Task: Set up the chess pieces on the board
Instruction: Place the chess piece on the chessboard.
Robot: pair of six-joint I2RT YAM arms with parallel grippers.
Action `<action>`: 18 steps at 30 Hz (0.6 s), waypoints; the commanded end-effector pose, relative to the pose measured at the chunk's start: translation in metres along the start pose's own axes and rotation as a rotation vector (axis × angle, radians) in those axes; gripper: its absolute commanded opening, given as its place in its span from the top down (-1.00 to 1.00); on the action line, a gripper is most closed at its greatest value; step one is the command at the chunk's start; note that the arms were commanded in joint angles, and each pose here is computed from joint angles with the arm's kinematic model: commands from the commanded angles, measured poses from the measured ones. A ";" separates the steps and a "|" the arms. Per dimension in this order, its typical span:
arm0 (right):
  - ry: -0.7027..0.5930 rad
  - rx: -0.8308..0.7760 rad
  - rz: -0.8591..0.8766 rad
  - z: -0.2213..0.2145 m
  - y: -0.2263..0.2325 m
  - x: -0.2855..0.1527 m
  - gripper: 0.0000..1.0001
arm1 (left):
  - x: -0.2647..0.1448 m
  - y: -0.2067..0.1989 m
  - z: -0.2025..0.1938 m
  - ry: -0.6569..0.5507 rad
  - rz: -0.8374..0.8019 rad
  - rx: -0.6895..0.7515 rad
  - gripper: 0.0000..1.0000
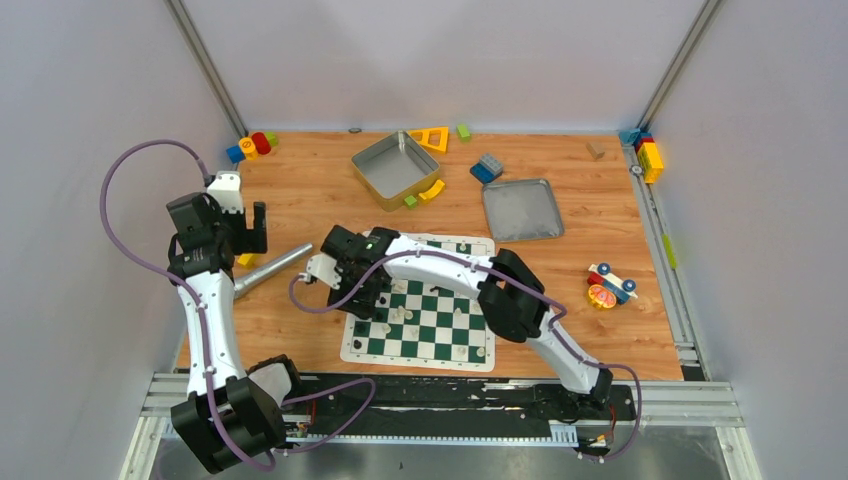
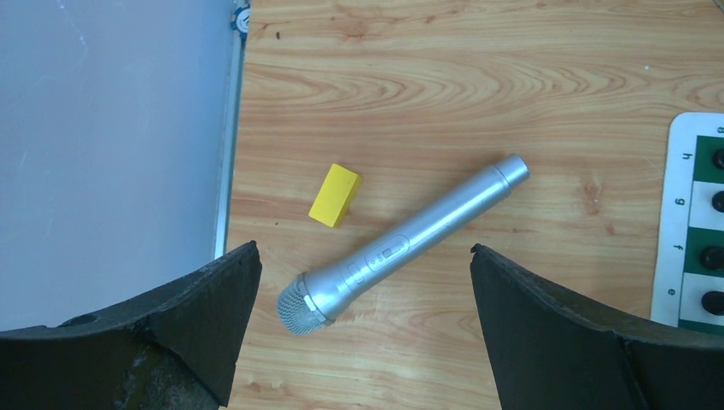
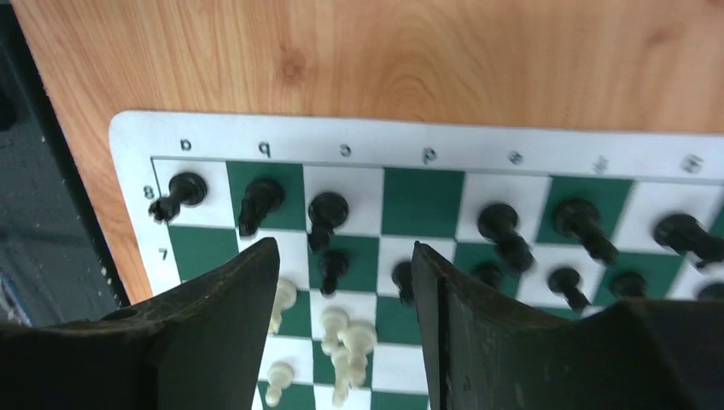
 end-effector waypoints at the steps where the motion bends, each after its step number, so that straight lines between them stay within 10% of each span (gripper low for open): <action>1: -0.254 0.013 -0.130 0.030 -0.020 -0.093 -0.22 | 0.000 -0.005 0.008 -0.051 -0.064 0.015 -1.00; 18: -0.216 0.289 -0.208 -0.127 -0.078 -0.123 -0.19 | -0.021 -0.070 0.003 -0.195 -0.583 0.178 -1.00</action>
Point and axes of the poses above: each gripper's point midway between its finger pads, its own x axis out along the fingers, its own y axis along the line the jaws close on, z = x × y, the point moved 5 cm from there along -x, back along the fingers, and after that the axes turned 3 degrees about -x, right-handed, at the moved point
